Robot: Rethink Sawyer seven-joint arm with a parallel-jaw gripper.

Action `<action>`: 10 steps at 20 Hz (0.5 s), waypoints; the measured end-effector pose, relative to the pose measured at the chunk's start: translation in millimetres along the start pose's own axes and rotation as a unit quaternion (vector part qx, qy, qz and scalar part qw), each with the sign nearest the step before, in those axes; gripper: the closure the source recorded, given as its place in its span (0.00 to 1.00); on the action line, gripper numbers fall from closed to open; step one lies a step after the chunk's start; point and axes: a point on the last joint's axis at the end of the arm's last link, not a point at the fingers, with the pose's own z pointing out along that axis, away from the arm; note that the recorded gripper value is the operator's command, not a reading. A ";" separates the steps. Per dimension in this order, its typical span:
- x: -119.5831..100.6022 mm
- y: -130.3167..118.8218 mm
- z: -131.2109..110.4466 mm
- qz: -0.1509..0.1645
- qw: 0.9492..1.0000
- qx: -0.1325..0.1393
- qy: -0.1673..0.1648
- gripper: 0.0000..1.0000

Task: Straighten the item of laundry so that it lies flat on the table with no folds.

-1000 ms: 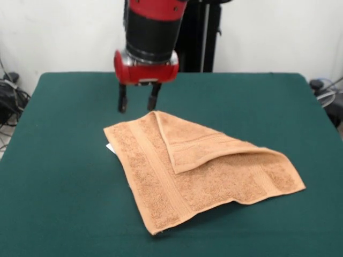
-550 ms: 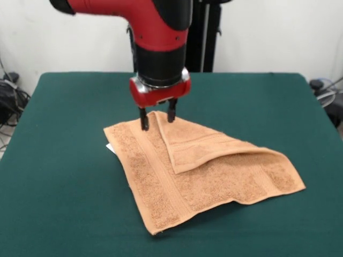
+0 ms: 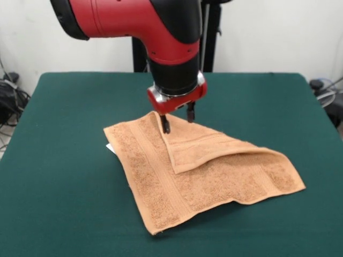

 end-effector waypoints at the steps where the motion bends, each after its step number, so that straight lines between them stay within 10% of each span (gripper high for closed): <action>1: -1.3 0.8 0.3 -0.001 1.000 -0.002 -0.002 0.00; 10: -7.3 4.5 -0.2 -0.006 1.000 -0.007 -0.009 0.00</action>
